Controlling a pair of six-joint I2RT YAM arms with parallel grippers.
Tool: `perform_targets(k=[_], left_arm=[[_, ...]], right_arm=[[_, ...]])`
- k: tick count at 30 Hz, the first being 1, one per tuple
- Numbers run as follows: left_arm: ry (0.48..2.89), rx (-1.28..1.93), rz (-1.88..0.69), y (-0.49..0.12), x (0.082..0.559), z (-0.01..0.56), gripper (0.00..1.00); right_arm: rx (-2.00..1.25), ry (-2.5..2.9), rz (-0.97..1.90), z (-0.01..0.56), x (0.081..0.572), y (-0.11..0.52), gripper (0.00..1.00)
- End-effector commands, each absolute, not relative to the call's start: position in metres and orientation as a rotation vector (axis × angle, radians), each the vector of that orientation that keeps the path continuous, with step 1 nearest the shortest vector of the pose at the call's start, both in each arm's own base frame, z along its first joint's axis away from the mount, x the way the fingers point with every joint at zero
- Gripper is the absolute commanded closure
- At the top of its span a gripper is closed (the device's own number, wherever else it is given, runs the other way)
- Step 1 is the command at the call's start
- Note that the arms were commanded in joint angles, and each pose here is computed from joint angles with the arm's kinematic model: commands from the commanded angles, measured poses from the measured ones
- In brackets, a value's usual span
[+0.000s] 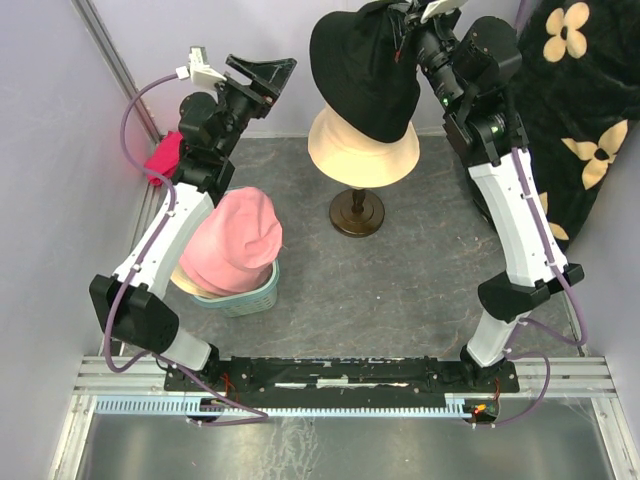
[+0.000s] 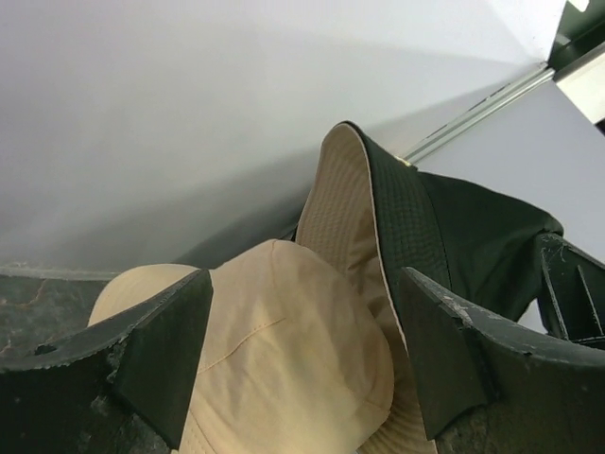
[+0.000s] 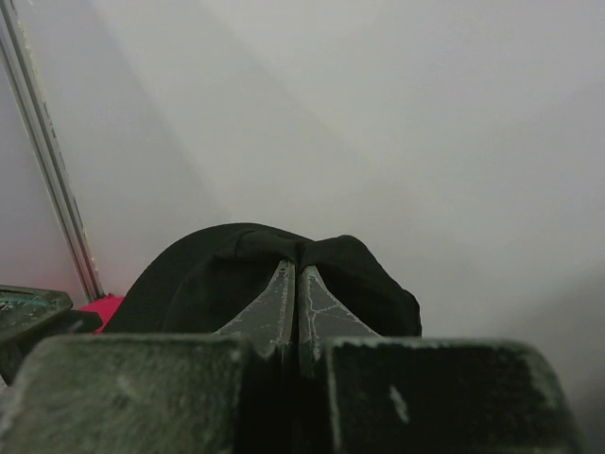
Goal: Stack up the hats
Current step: Stack the hat on the hat.
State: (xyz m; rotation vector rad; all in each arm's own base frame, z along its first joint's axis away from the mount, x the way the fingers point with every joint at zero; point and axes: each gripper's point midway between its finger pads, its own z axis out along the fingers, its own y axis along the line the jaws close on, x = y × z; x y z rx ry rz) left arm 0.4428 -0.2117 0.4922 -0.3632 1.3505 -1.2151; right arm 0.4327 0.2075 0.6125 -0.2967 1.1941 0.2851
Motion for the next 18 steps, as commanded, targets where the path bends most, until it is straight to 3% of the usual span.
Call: perform_targets(k=[1,18], left_arm=[[1.228,-0.294,-1.322,-0.209,0.423,0.524,0.14],[1.231,-0.158,-1.441,-0.235,0.425,0.525,0.13]], right_arm=[[-0.302,1.154,0.323,0.623,0.428,0.211,0.98],[-0.365,1.193,0.387,0.605,0.435,0.231,0.98]])
